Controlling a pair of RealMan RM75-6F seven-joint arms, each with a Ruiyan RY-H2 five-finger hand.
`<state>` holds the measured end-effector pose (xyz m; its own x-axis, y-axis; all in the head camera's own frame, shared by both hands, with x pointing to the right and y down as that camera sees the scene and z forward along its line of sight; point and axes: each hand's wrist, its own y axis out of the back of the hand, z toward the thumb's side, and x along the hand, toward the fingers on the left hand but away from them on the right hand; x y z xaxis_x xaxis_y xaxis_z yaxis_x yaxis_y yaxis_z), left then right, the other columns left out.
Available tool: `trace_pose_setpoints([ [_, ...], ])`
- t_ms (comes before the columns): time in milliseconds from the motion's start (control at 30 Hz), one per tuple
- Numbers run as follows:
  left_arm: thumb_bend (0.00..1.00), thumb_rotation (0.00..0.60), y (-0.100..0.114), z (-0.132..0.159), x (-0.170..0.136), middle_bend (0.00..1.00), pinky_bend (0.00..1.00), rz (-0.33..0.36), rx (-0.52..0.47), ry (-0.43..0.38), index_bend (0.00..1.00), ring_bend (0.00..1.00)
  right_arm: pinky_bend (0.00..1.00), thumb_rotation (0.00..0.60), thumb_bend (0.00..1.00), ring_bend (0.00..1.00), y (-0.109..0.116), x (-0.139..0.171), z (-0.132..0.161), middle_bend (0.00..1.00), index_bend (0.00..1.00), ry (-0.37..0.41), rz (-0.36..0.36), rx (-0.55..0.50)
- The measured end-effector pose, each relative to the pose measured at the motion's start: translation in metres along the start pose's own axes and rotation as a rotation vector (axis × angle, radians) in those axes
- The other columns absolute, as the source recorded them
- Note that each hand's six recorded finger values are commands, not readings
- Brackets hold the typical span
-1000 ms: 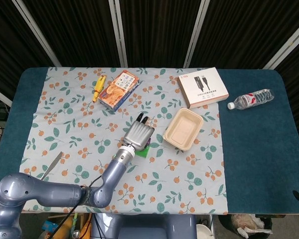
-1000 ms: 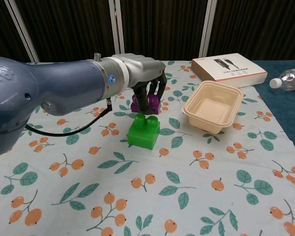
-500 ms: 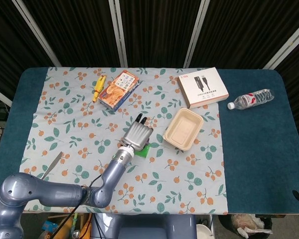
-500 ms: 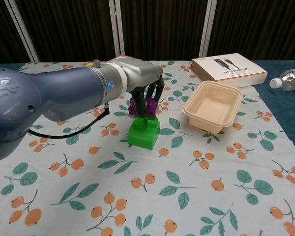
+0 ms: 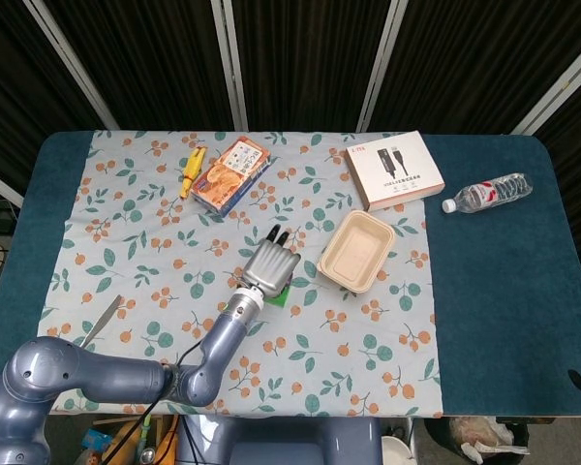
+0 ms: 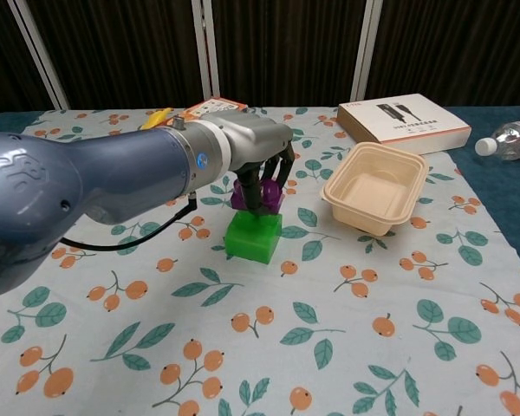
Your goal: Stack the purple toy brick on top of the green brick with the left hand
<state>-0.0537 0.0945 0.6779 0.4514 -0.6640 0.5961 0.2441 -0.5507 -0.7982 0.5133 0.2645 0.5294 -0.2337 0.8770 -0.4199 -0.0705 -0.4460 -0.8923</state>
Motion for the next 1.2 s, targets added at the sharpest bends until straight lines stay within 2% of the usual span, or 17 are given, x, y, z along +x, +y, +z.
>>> trace_pose_setpoints([
  [1200,0.42,0.600,-0.016,-0.002,0.006,0.51,0.05,-0.018,0.002,0.006,0.51,0.11,0.00,0.600,0.15,0.02,-0.002,-0.002,0.000,0.02,0.01,-0.003,0.006,0.009],
])
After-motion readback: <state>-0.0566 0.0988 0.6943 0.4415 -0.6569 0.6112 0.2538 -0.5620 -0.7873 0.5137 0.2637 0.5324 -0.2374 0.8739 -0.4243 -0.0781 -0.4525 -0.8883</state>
